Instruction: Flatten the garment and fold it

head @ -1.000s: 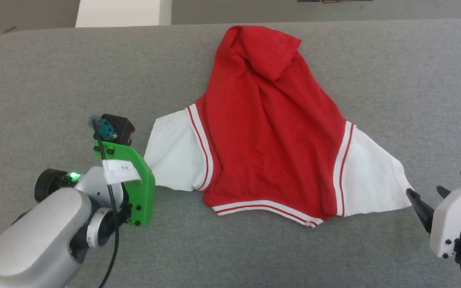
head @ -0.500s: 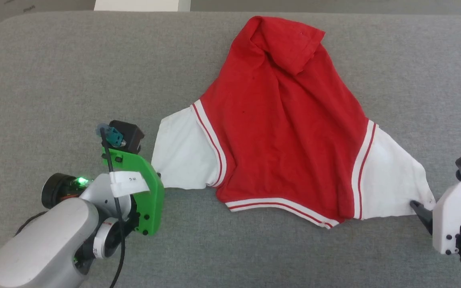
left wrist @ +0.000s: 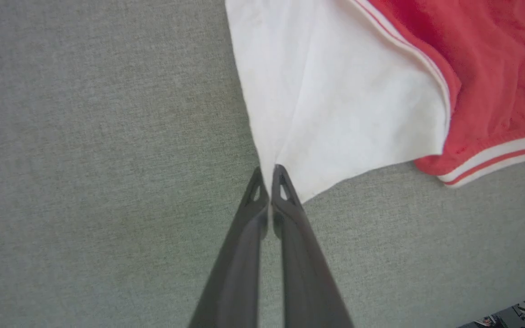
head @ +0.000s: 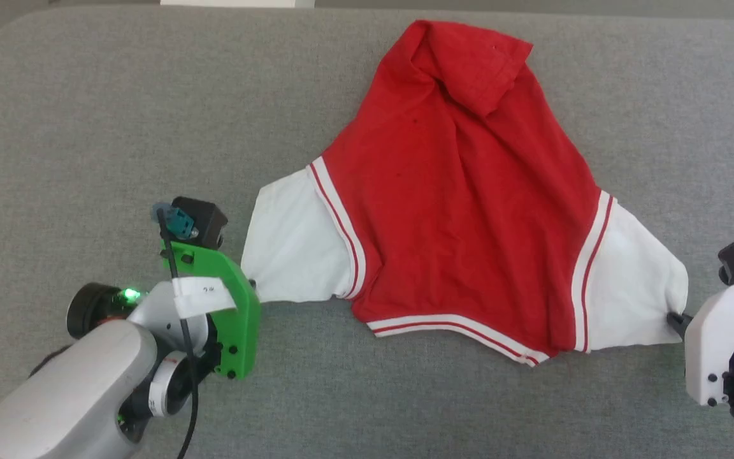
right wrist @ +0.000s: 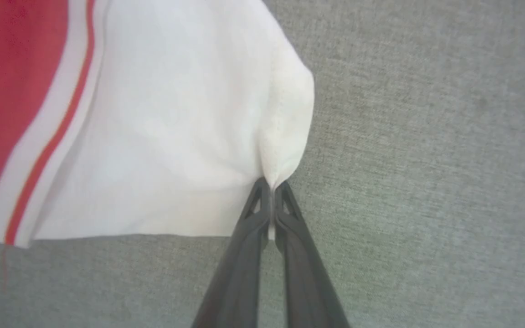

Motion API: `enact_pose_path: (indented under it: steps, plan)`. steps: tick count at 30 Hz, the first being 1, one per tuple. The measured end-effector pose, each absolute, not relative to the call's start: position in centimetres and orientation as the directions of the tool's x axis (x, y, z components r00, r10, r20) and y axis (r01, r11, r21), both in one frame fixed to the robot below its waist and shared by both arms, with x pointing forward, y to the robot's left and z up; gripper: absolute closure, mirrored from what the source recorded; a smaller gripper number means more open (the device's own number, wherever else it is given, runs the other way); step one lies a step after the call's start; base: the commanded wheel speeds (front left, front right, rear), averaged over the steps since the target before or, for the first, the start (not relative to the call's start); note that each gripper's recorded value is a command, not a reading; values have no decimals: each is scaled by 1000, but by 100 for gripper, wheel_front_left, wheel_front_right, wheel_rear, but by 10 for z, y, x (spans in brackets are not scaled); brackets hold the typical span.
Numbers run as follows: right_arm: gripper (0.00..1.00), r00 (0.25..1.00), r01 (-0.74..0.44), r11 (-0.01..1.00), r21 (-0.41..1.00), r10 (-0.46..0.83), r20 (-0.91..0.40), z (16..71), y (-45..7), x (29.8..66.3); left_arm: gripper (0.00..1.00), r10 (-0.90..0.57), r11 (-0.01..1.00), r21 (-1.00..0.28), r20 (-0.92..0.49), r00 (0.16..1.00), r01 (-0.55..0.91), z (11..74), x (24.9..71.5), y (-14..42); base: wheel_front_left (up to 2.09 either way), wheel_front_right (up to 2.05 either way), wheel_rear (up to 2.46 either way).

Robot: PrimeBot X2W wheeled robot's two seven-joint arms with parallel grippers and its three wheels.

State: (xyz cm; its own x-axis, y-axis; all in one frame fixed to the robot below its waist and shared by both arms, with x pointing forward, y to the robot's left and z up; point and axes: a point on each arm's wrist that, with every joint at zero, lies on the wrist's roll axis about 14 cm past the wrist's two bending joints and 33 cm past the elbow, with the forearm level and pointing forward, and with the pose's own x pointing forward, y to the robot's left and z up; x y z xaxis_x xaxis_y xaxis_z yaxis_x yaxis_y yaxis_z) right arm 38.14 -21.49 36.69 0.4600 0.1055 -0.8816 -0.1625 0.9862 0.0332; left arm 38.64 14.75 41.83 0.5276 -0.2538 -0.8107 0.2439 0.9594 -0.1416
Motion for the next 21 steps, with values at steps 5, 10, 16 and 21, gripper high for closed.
enact_pose_path:
  steps: [5, 10, 16, 21]
  plan:
    - [100, 530, -151, 988, 22, 99, -842, 389, -225, 384, 100, -256, 961, -146, -786, 562, 233, 430, 381, 149, 0, 0, 0]
    - [100, 650, -155, 986, 53, 143, -746, 435, -226, 397, 100, -261, 964, -147, -706, 659, 224, 462, 387, 151, 0, 0, 0]
    - [100, 810, -183, 978, 97, 206, -548, 514, -222, 415, 100, -263, 965, -140, -531, 806, 223, 523, 398, 154, 0, 0, 0]
    - [100, 908, -213, 971, 104, 236, -345, 586, -221, 427, 100, -242, 968, -145, -326, 914, 204, 584, 412, 162, 0, 0, 0]
